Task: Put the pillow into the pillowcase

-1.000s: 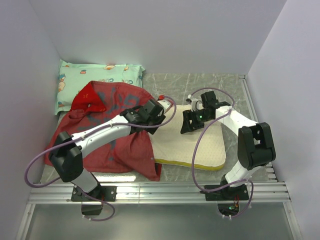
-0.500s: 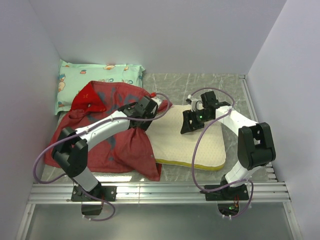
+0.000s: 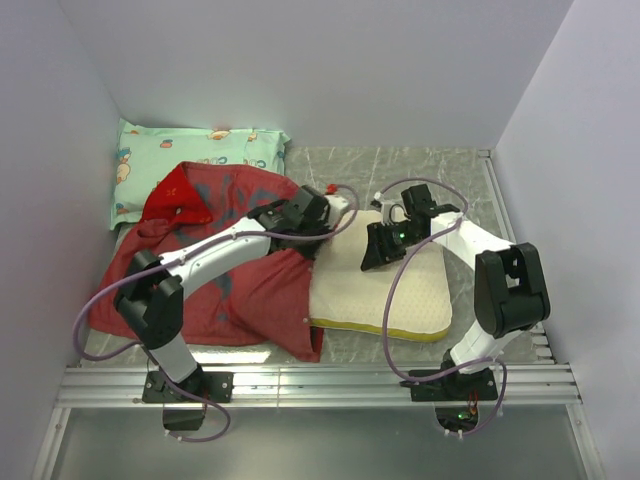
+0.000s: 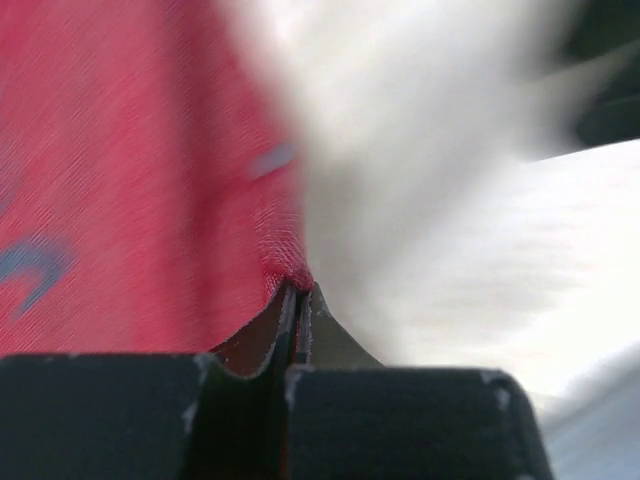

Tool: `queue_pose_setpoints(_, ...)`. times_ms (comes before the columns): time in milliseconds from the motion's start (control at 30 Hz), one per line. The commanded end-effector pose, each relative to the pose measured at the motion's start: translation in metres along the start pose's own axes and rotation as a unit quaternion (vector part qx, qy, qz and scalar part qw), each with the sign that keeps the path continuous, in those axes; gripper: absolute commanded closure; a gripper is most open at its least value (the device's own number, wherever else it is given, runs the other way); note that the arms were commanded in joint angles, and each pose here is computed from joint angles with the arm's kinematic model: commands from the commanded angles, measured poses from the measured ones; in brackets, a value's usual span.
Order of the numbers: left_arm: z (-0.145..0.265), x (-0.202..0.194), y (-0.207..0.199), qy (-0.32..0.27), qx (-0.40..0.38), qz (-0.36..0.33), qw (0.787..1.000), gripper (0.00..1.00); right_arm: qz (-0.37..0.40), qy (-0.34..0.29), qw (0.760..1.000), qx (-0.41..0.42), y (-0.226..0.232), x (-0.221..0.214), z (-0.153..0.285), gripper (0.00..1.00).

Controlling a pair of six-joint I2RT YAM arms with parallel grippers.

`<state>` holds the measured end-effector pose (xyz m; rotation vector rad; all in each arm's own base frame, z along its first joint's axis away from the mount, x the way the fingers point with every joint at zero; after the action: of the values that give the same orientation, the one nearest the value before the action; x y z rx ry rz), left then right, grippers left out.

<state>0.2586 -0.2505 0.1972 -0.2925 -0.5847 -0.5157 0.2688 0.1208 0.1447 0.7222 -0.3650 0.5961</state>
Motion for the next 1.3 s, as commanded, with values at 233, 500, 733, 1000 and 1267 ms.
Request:
queue_pose_setpoints(233,0.022,0.078,-0.120,-0.105,-0.343,0.002,0.934,1.00,-0.054,-0.115,0.982,0.137,0.014,0.007,0.044,0.48)
queue_pose_setpoints(500,-0.030,0.043,-0.085,-0.037,-0.316,0.062,0.946,0.94,-0.049,-0.120,0.991,0.030,-0.009,-0.004,0.126,0.36)
queue_pose_setpoints(733,0.033,0.089,-0.027,-0.086,-0.298,-0.037,0.950,0.02,-0.016,-0.095,0.981,-0.167,-0.062,0.010,0.155,0.13)
queue_pose_setpoints(1000,-0.005,0.119,0.065,-0.102,-0.157,-0.051,0.981,0.01,0.102,-0.125,0.964,-0.213,-0.090,0.103,0.154,0.11)
queue_pose_setpoints(1267,-0.073,0.150,0.096,-0.099,-0.166,0.004,0.981,0.04,0.140,-0.076,0.977,-0.142,-0.098,0.131,0.080,0.10)
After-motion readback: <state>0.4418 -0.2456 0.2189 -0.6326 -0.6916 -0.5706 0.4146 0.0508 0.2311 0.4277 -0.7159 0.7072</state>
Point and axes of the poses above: each gripper's point midway between its finger pads, its own z axis back along the fingers, its own y axis along the line the jaws close on, x = y × z, the point moved 9 cm from there along z, back along the fingers, and after that the axes turned 10 degrees about z, right-handed, at the moved point
